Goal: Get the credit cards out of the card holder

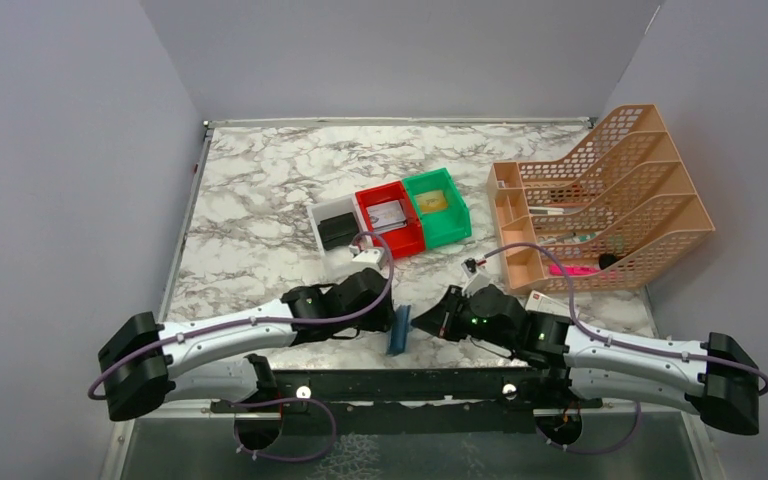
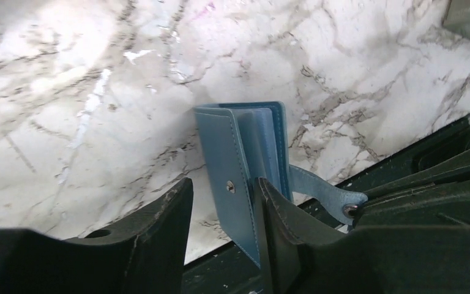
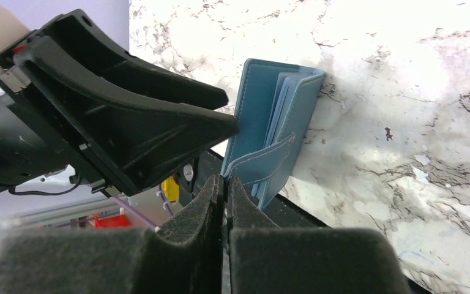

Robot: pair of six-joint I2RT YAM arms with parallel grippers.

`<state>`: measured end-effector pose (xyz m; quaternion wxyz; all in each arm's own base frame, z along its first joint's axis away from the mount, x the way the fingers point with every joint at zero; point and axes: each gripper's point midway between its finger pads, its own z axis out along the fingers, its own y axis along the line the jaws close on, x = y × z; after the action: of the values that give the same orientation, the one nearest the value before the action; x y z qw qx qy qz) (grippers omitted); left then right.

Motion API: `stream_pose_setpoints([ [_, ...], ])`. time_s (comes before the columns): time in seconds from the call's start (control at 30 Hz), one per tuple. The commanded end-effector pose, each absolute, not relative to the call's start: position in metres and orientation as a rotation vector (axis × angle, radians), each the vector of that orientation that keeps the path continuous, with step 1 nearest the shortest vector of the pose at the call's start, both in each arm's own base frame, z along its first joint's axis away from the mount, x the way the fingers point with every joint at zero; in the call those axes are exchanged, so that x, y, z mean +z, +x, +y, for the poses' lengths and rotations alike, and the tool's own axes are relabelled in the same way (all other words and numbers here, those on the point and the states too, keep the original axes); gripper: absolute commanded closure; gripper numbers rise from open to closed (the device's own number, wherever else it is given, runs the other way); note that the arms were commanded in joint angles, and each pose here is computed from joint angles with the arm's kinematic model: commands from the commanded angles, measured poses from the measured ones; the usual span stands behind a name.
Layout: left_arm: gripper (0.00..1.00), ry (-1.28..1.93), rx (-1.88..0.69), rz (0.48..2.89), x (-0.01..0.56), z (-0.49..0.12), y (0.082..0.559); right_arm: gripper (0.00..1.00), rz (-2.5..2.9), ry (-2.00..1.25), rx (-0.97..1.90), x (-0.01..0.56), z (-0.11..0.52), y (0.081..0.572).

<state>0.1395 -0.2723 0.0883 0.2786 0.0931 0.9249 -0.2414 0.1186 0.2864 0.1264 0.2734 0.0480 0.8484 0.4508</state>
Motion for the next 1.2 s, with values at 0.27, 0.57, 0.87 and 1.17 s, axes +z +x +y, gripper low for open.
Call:
stream_pose_setpoints([
  [0.27, 0.56, -0.024, -0.456, 2.379, 0.096, -0.203, 0.152, 0.92, 2.252, -0.159, 1.348, 0.171, 0.347, 0.114],
  [0.57, 0.51, -0.104, -0.486, 2.317, 0.116, -0.189, 0.154, 0.94, 2.369, -0.234, 1.254, 0.155, 0.37, 0.118],
  [0.87, 0.48, -0.076, -0.549, 2.3, 0.124, -0.191, 0.15, 0.92, 2.343, 0.019, 0.958, 0.13, 0.297, 0.145],
  [1.17, 0.43, 0.083, -0.678, 2.305, 0.123, -0.223, 0.143, 0.92, 2.518, 0.361, 0.647, 0.04, 0.22, 0.133],
])
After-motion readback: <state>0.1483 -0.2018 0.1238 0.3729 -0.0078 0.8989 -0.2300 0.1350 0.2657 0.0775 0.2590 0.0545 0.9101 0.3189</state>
